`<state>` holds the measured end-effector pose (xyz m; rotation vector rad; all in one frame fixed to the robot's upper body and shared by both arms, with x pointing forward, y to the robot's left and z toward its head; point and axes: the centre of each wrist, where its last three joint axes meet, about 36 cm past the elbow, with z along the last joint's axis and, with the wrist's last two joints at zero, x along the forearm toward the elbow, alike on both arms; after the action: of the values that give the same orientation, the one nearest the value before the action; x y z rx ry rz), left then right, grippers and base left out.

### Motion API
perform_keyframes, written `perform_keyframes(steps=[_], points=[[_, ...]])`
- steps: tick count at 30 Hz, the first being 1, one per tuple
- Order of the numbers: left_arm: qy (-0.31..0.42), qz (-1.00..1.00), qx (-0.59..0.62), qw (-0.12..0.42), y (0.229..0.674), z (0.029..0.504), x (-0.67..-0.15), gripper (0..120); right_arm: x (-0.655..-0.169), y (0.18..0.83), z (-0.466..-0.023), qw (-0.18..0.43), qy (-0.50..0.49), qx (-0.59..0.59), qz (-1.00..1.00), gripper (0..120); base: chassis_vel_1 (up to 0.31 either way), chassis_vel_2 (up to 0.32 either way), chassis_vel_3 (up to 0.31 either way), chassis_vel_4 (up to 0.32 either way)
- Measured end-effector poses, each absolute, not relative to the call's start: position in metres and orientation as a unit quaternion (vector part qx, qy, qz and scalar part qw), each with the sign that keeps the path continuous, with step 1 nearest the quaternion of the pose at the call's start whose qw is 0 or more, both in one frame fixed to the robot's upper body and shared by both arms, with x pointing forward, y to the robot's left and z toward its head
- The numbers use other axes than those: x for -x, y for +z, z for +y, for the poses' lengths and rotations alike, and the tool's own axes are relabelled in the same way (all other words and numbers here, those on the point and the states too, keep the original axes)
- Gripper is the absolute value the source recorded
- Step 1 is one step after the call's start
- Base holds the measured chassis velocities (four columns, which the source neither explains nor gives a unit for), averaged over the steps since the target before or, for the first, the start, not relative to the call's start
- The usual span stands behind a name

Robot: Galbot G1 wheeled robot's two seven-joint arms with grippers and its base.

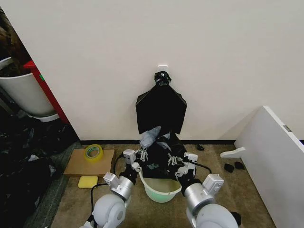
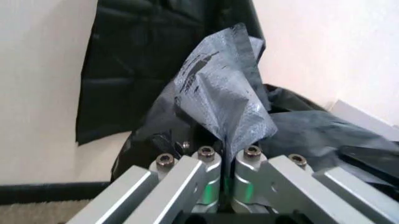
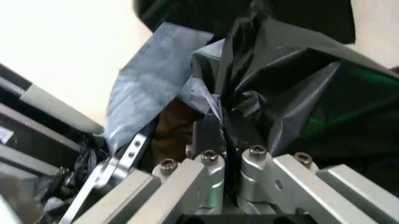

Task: Place the garbage bag over the trash bin.

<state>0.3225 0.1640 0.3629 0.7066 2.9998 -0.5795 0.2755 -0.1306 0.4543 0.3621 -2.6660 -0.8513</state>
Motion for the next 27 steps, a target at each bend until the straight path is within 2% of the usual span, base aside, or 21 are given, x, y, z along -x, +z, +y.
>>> perform_keyframes(steps=[12,19,27], points=[[-0.198,0.955,-0.219,-0.011,0.353,0.16,-0.308,0,-0.286,0.452,-0.135,0.146,-0.311,-0.079,-0.936,0,0.0,0.0,0.0,0.0],[-0.206,0.952,-0.225,-0.021,0.346,0.149,-0.298,0,-0.258,0.465,-0.138,0.23,-0.248,-0.022,-0.941,0,0.0,0.0,0.0,0.0],[-0.209,0.952,-0.221,-0.04,0.338,0.134,-0.287,0,-0.24,0.47,-0.143,0.257,-0.211,-0.03,-0.943,0,0.0,0.0,0.0,0.0]])
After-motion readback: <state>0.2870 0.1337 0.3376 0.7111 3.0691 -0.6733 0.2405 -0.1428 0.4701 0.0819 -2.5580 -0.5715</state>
